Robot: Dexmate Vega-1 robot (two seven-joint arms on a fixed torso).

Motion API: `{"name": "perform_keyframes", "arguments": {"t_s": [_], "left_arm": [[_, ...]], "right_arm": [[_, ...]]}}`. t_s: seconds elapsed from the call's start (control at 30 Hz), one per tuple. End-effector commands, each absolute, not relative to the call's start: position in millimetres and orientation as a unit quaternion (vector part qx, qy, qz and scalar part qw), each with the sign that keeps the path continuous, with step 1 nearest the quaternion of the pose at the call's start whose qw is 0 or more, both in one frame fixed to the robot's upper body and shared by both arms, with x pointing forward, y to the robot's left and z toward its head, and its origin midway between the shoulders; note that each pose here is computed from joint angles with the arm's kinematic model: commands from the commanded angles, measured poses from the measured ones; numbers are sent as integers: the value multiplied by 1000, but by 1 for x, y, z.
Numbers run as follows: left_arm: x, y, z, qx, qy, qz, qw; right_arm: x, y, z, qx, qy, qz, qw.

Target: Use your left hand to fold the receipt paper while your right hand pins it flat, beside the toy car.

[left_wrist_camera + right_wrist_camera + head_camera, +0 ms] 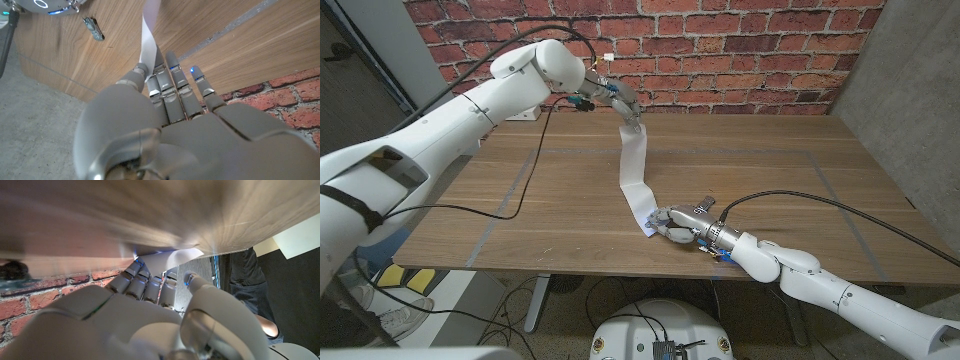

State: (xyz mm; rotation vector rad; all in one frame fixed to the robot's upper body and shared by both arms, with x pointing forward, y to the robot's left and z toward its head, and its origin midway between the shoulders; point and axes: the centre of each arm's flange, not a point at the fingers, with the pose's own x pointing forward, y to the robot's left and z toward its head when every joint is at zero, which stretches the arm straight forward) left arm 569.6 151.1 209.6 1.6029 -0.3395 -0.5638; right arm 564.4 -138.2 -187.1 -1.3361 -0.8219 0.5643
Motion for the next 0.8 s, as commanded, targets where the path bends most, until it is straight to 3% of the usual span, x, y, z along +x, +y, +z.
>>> {"name": "perform_keyframes", "arguments": {"t_s": [0.03,0.4,0.8], "left_arm": [[546,117,199,783,-135,-214,568],[515,82,176,864,-145,-124,466],[498,66,154,895,-174,-53,408]], "right_arm": [[565,-139,-190,-598,-353,256,672],[562,-139,-192,-598,-353,257,672],[560,-137,-194,-604,-351,259,667]]}}
